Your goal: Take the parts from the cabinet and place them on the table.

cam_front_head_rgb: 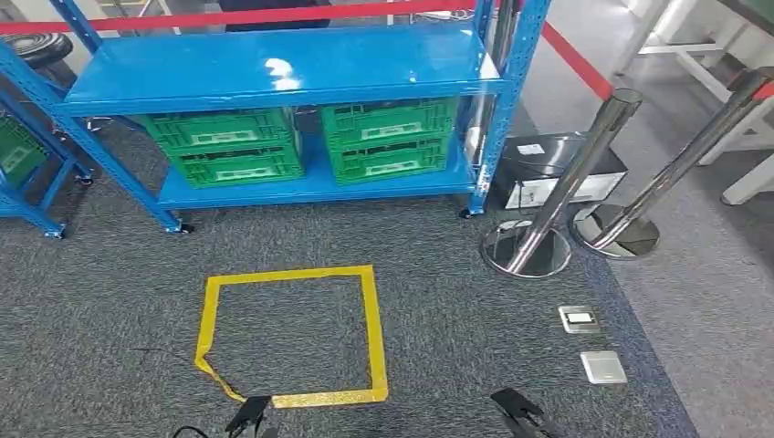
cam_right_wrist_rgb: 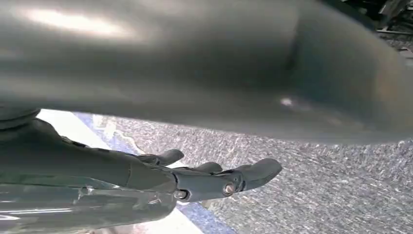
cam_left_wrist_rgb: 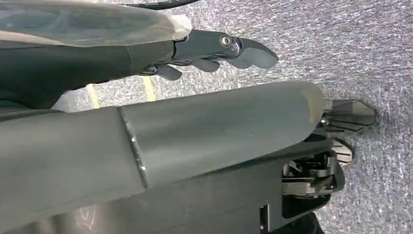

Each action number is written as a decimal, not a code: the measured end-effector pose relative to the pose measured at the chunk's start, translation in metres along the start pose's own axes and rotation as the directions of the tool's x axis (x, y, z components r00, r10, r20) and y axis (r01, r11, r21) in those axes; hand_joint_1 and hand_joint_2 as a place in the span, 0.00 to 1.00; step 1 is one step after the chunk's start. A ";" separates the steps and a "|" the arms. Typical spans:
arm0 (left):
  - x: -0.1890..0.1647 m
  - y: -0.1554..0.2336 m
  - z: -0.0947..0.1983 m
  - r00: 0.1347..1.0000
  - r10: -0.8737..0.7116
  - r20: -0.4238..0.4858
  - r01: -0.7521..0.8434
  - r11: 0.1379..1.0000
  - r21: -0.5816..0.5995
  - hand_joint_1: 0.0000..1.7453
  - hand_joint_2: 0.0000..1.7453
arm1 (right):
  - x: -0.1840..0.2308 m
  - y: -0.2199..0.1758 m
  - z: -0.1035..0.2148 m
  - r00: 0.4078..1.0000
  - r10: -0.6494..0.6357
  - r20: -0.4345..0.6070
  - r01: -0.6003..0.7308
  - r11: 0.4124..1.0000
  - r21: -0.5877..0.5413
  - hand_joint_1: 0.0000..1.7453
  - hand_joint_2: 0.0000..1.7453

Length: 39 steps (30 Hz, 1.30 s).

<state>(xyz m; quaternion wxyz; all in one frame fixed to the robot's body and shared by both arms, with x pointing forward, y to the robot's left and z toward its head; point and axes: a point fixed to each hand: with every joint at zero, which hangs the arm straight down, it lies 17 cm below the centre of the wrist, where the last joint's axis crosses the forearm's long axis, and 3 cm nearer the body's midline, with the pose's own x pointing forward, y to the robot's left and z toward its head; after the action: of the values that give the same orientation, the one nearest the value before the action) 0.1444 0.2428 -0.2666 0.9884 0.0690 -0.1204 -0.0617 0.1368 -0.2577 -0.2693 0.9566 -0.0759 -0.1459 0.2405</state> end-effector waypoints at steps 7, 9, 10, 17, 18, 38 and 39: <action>-0.002 -0.003 0.000 1.000 0.002 -0.015 -0.002 1.000 -0.010 0.00 0.00 | -0.001 0.000 0.000 1.000 0.001 -0.002 -0.001 1.000 0.001 0.00 0.00; -0.002 -0.003 0.001 1.000 0.002 -0.015 -0.002 1.000 -0.010 0.00 0.00 | 0.000 0.000 0.000 1.000 0.001 0.000 -0.001 1.000 0.001 0.00 0.00; -0.002 -0.003 0.001 1.000 0.002 -0.015 -0.002 1.000 -0.010 0.00 0.00 | 0.000 -0.001 0.000 1.000 0.001 0.000 -0.001 1.000 0.000 0.00 0.00; -0.002 0.001 0.000 1.000 0.002 -0.014 -0.002 1.000 -0.004 0.00 0.00 | 0.002 -0.001 0.000 1.000 0.001 0.003 -0.001 1.000 -0.001 0.00 0.00; -0.002 0.001 0.000 1.000 0.002 -0.014 -0.002 1.000 -0.004 0.00 0.00 | 0.002 -0.001 0.000 1.000 0.001 0.003 -0.001 1.000 -0.002 0.00 0.00; 0.001 -0.001 0.000 1.000 0.002 -0.010 -0.002 1.000 -0.008 0.00 0.00 | -0.001 0.001 0.000 1.000 -0.013 -0.003 0.013 1.000 -0.001 0.00 0.00; 0.001 -0.001 0.000 1.000 0.002 -0.010 -0.002 1.000 -0.008 0.00 0.00 | -0.001 0.001 0.000 1.000 -0.013 -0.003 0.013 1.000 -0.001 0.00 0.00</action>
<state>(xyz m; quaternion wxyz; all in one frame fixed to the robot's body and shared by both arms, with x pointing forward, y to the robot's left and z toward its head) 0.1451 0.2418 -0.2664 0.9893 0.0653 -0.1152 -0.0608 0.1357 -0.2575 -0.2696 0.9583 -0.0758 -0.1451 0.2343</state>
